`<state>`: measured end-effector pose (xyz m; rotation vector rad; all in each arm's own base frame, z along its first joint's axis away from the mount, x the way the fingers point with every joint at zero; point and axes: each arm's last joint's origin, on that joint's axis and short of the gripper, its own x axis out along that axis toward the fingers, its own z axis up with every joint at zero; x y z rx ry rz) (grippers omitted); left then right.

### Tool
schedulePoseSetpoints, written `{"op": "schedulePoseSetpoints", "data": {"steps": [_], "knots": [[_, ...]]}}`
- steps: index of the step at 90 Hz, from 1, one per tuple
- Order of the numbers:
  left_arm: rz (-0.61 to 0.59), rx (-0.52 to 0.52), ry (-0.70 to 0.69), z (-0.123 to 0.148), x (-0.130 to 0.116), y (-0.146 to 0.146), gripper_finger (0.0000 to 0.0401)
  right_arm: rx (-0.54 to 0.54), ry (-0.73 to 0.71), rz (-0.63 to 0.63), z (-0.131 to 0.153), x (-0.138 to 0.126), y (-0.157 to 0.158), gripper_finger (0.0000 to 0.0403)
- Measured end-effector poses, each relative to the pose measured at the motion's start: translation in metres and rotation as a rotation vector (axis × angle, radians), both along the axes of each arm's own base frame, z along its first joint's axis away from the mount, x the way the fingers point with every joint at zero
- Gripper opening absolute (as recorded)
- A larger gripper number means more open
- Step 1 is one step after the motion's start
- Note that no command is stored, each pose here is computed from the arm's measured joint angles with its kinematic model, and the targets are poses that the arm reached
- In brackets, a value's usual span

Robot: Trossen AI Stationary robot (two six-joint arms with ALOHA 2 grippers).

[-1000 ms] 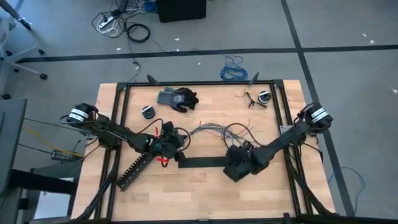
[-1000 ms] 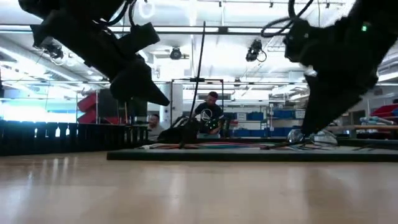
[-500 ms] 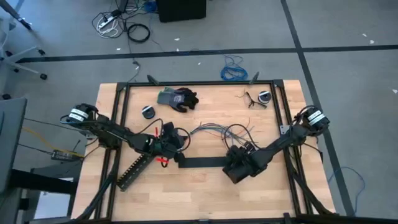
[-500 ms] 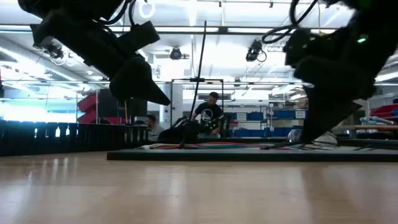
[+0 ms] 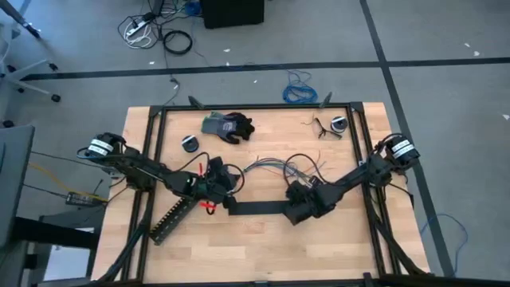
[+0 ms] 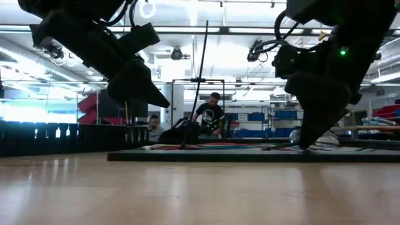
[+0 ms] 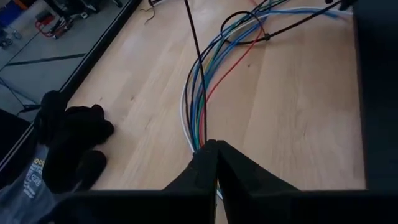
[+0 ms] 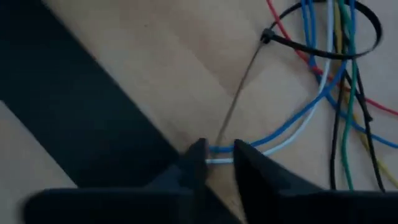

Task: Ziptie cables
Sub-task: Wrap the black zip tie on the cable wires

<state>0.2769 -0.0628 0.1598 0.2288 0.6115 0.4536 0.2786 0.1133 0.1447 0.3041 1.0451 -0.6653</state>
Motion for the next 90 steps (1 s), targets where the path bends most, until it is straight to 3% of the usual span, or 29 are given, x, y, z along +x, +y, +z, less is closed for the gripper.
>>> {"op": "schedulePoseSetpoints", "data": {"steps": [18,34,42,53,64,70,79,90], "knots": [[-0.077,-0.04,0.015,0.006,-0.002,-0.001,0.0001,0.104,0.046,0.06,0.007,0.001,-0.007,0.0002],[-0.166,-0.059,0.013,0.027,-0.013,0.0,0.0001,0.17,0.063,0.178,0.032,-0.005,-0.016,0.0001],[-0.318,-0.14,-0.014,0.04,-0.017,-0.003,0.0001,0.195,0.058,0.239,0.048,-0.01,-0.025,0.0001],[-0.654,-0.261,-0.108,0.057,-0.016,-0.014,0.0001,0.208,0.02,0.269,0.071,-0.019,-0.043,0.0001],[-0.832,-0.183,-0.247,0.07,-0.01,-0.023,0.0001,0.224,-0.027,0.289,0.089,-0.026,-0.06,0.0],[-0.825,-0.093,-0.284,0.07,-0.006,-0.023,0.0002,0.226,-0.052,0.296,0.097,-0.03,-0.067,0.0],[-0.68,0.022,-0.362,0.073,0.003,-0.016,0.0015,0.235,-0.073,0.297,0.104,-0.033,-0.077,0.0],[-0.563,0.036,-0.416,0.072,0.011,-0.004,0.0052,0.23,-0.08,0.297,0.107,-0.034,-0.086,0.0]]}}
